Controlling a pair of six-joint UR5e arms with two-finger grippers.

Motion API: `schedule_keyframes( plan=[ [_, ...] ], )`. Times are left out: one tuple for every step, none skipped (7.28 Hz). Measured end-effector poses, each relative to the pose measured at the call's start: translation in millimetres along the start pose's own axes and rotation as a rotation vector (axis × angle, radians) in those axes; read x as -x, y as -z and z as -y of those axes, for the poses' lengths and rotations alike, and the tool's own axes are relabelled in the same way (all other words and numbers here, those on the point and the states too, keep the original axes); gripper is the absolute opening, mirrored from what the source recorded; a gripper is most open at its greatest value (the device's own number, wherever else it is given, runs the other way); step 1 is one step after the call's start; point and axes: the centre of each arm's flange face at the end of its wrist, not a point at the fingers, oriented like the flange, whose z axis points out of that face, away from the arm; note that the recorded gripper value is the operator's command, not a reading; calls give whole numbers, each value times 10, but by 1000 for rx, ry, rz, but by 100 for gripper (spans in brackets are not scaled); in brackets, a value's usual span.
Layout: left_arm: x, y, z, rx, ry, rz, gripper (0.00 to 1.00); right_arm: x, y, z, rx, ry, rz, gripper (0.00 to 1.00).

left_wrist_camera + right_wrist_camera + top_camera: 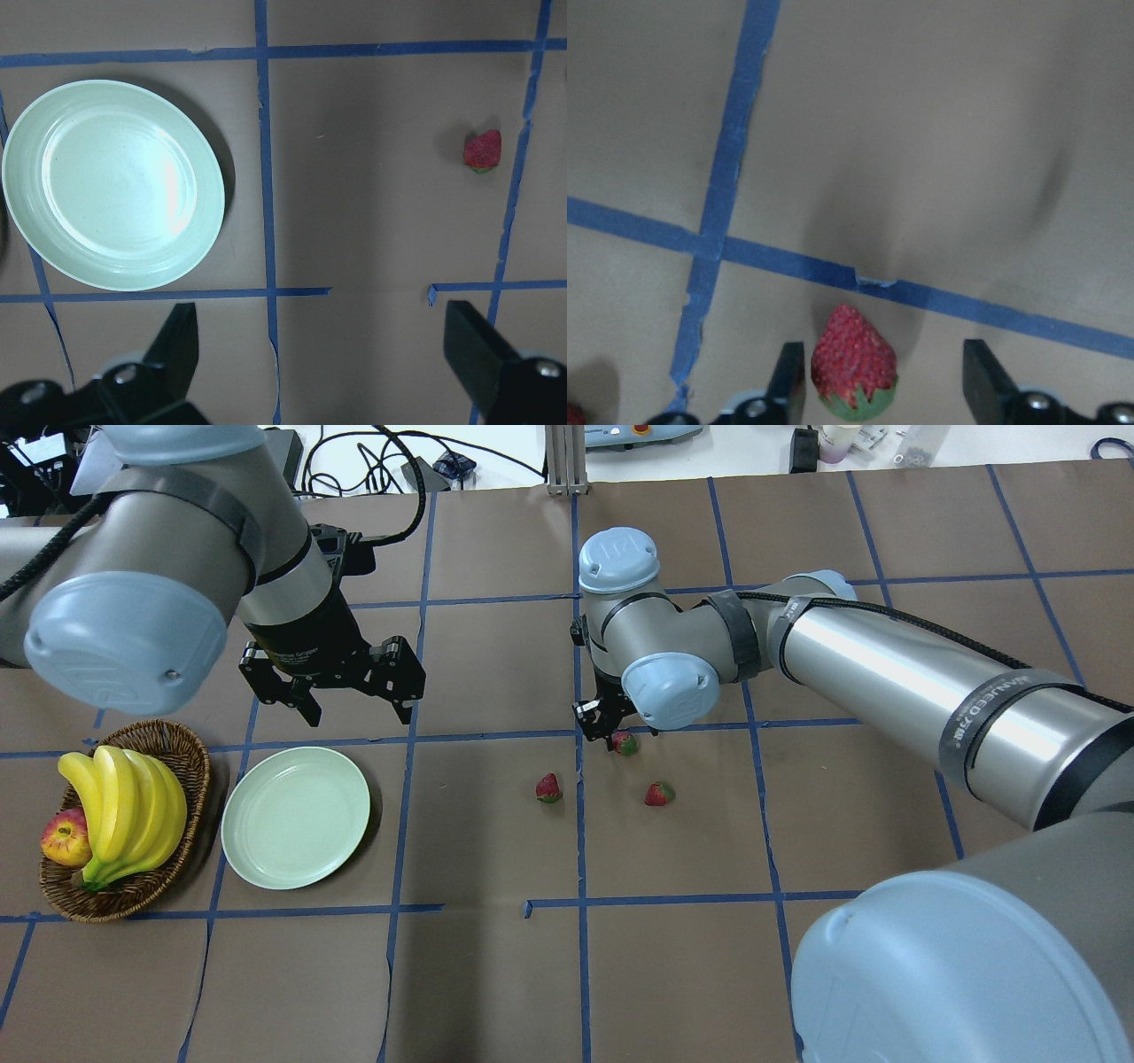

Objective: Collect all strawberries into plate
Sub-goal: 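Move the right gripper over the second strawberry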

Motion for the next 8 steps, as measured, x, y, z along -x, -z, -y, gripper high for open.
schedule_keyframes(
  plan=[
    [-11,-13,5,3,-1,-3,100,0,-10,-12,4,-1,0,62],
    [-22,-28,10,6,-2,-6,100,1,-17,-17,6,-1,1,64],
    [-24,-35,14,8,-3,-5,100,3,-23,-19,7,-2,2,64],
    [-24,-40,16,9,-3,-3,100,4,-30,-16,8,-2,3,58],
    [-22,-43,18,9,-3,0,100,5,-31,-10,7,-1,4,53],
    [-21,-45,20,10,-3,2,100,5,-37,1,6,0,4,47],
    [-20,-46,20,10,-3,2,100,6,-48,20,4,1,4,18],
    [-20,-49,22,10,-3,3,100,7,-61,37,3,2,4,0]
  ],
)
